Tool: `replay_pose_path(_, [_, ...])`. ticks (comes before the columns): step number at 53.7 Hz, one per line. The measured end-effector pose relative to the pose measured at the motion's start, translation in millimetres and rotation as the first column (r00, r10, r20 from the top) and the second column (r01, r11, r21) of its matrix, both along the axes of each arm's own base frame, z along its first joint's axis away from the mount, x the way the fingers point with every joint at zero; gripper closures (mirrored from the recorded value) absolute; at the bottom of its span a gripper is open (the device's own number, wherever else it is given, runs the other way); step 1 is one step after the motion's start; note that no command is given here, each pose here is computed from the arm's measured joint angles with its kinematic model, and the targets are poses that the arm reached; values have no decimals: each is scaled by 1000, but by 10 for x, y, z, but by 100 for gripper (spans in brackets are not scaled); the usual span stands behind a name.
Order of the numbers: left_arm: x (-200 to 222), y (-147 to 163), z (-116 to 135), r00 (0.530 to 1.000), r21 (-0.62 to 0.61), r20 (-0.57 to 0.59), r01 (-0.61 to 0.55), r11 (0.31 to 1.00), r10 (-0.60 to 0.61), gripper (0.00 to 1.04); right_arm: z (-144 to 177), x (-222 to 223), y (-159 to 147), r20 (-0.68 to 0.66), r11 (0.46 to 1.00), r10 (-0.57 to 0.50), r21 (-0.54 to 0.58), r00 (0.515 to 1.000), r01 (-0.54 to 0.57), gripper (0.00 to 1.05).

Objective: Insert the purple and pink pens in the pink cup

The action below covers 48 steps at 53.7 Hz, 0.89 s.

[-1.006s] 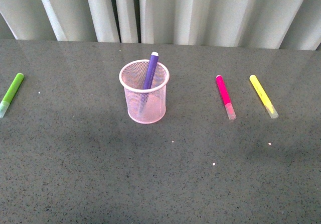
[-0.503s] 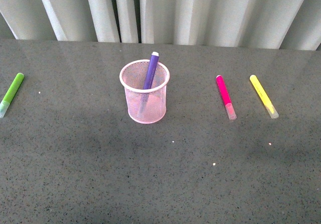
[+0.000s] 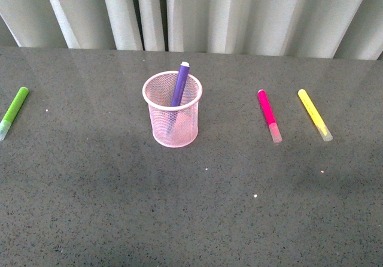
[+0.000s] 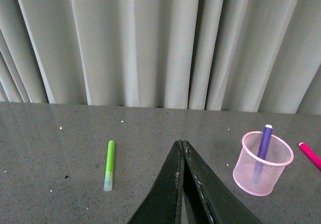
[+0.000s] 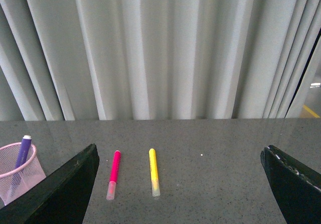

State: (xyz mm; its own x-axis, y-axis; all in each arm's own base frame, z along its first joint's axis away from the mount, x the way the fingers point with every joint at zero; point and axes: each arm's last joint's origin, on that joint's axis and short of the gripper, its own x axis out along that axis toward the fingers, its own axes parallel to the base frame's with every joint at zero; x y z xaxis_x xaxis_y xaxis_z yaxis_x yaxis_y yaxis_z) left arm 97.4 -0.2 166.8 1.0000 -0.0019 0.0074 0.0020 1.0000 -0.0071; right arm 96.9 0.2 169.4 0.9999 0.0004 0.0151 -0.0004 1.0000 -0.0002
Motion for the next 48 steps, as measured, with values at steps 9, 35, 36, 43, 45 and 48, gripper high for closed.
replay_pose_path(9, [0, 0, -1, 1000, 0, -1, 0, 1000, 0, 84, 0, 0, 0, 0, 1000, 0, 0, 1000, 0, 7])
replay_pose_path(35, [0, 0, -1, 1000, 1, -1, 0, 1000, 0, 5, -24, 399, -148, -423, 911, -98, 325, 901, 252, 7])
replay_pose_path(36, [0, 0, -1, 1000, 1, -1, 0, 1000, 0, 7, -13, 467, -155, -427, 909, -89, 335, 900, 249, 7])
replay_pose_path(43, [0, 0, -1, 1000, 1, 0, 0, 1000, 0, 7, -92, 1176, -127, -494, 929, -25, 309, 869, 203, 7])
replay_pose_path(45, [0, 0, -1, 1000, 1, 0, 0, 1000, 0, 7, -191, 1375, -103, -525, 933, 13, 312, 851, 178, 7])
replay_pose_path(48, [0, 0, -1, 1000, 1, 0, 0, 1000, 0, 7, -308, 1570, -72, -558, 935, 56, 321, 828, 154, 7])
